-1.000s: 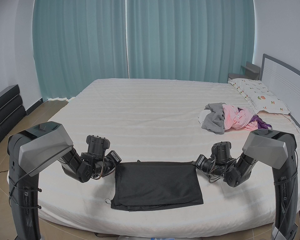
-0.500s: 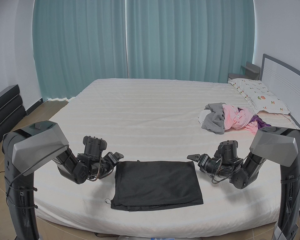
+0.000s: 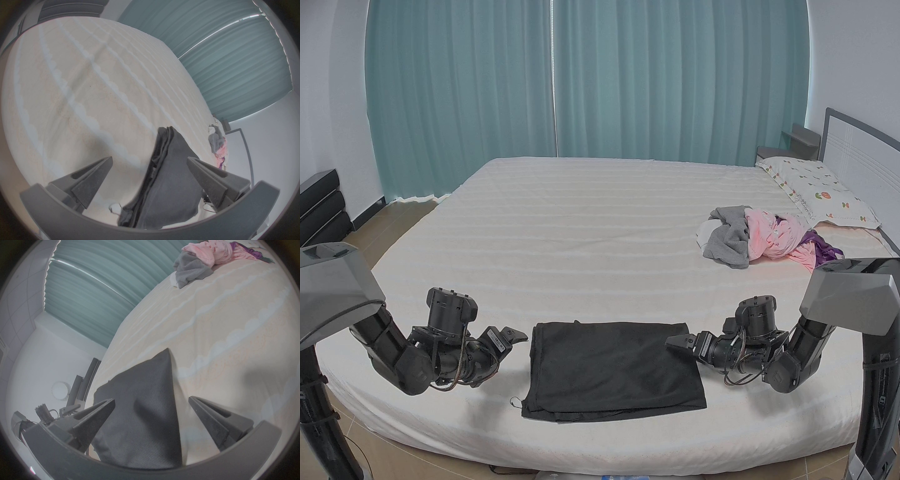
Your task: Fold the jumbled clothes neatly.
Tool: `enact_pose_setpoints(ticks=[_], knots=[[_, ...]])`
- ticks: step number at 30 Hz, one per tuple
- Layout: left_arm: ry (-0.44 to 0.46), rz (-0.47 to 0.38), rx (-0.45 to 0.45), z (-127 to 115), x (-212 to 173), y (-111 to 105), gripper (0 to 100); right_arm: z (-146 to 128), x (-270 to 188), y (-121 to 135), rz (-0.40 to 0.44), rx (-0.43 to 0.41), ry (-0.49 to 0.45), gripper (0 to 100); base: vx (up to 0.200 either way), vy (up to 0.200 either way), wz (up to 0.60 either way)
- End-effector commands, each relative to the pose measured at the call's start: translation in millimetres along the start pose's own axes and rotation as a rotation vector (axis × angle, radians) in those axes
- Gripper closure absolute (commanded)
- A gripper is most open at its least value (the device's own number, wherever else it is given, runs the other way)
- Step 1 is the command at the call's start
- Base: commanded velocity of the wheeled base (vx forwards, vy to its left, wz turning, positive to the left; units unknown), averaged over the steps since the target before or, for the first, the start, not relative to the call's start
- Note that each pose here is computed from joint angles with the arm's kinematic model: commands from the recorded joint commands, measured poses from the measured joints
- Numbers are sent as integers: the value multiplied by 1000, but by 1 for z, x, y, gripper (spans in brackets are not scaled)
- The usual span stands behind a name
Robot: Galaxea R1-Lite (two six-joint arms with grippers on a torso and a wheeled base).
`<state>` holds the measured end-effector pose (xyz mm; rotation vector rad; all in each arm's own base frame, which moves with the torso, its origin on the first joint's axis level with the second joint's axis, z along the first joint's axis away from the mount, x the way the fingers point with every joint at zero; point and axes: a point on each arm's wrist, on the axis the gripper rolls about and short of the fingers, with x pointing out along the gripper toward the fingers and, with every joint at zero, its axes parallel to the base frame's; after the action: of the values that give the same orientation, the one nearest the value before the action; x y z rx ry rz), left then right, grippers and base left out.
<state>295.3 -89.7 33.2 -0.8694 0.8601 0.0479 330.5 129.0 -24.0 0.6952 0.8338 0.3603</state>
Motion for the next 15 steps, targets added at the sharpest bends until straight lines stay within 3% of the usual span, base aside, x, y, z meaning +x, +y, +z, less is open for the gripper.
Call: enact_pose_setpoints(ticks=[1, 6, 7, 15], knots=[[-7, -41, -13, -5, -20, 2, 0, -14, 8, -3, -14, -22, 50, 0, 0, 0, 0], [-1, -44, -6, -9, -21, 3, 0, -14, 9, -2, -10, -35, 54, 0, 0, 0, 0], [1, -45, -4, -10, -21, 2, 0, -15, 9, -1, -8, -39, 55, 100, 0, 0, 0], [17, -38, 4, -15, -20, 3, 0, -10, 3, 0, -3, -35, 36, 100, 0, 0, 0]])
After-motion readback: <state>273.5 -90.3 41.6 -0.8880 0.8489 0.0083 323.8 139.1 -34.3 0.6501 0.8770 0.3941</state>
